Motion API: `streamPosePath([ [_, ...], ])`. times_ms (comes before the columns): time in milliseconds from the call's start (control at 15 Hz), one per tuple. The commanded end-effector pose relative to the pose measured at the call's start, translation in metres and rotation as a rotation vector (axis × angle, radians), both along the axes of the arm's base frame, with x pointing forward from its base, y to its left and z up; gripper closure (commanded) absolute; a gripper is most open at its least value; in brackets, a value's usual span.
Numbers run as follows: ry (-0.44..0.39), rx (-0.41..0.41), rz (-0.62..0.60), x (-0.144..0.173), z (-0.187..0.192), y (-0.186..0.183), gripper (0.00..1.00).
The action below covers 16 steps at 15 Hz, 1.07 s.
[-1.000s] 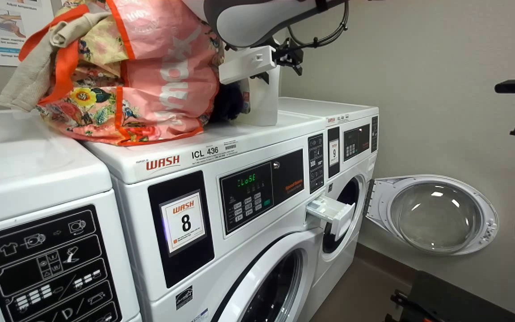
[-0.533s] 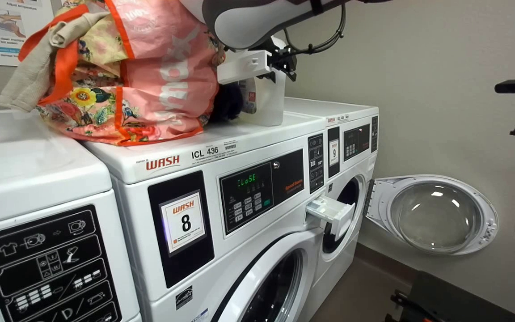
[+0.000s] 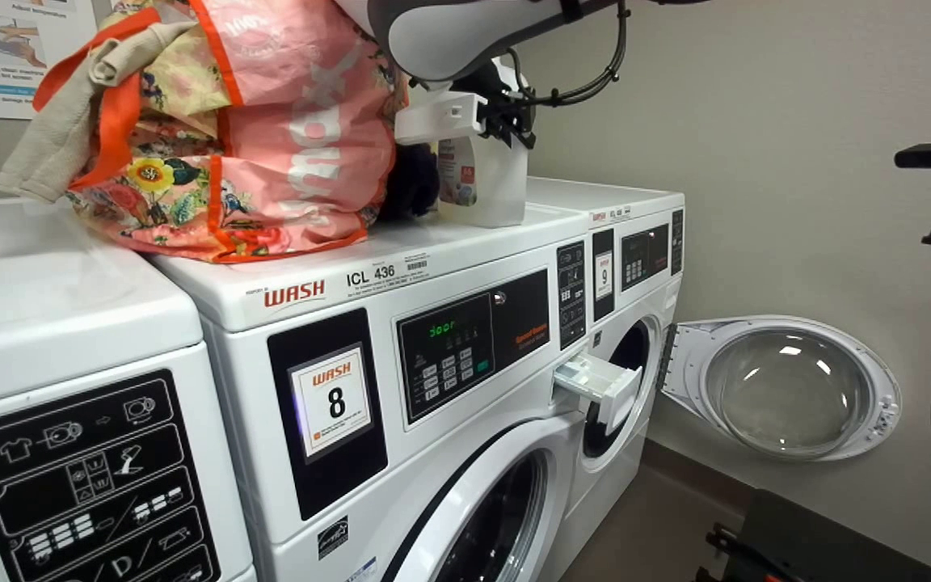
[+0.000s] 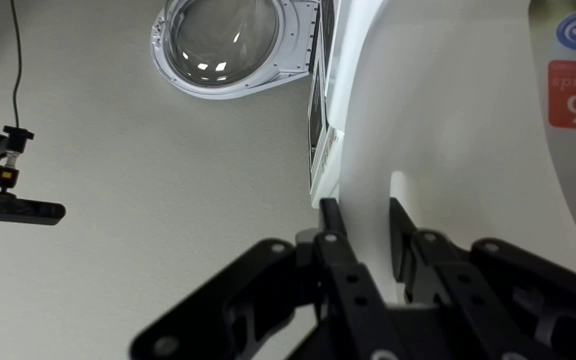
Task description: Pour some detergent into the open washing machine drawer
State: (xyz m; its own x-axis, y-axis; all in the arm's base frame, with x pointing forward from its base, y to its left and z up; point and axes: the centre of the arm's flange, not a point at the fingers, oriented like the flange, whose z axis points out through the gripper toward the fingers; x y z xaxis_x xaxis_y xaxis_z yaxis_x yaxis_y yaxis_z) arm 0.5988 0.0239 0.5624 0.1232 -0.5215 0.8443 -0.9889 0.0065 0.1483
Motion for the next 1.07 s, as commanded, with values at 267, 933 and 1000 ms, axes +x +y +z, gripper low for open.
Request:
streamPosePath([
  [267, -0.030, 0.086, -0.121, -0.026, 0.032, -0.023, 0.94],
  [933, -0.026, 0.155, -0.226, -0.118, 0.081, -0.072, 0.94],
  [1000, -0.013, 0.164, -0.229, -0.127, 0.081, -0.081, 0.94],
])
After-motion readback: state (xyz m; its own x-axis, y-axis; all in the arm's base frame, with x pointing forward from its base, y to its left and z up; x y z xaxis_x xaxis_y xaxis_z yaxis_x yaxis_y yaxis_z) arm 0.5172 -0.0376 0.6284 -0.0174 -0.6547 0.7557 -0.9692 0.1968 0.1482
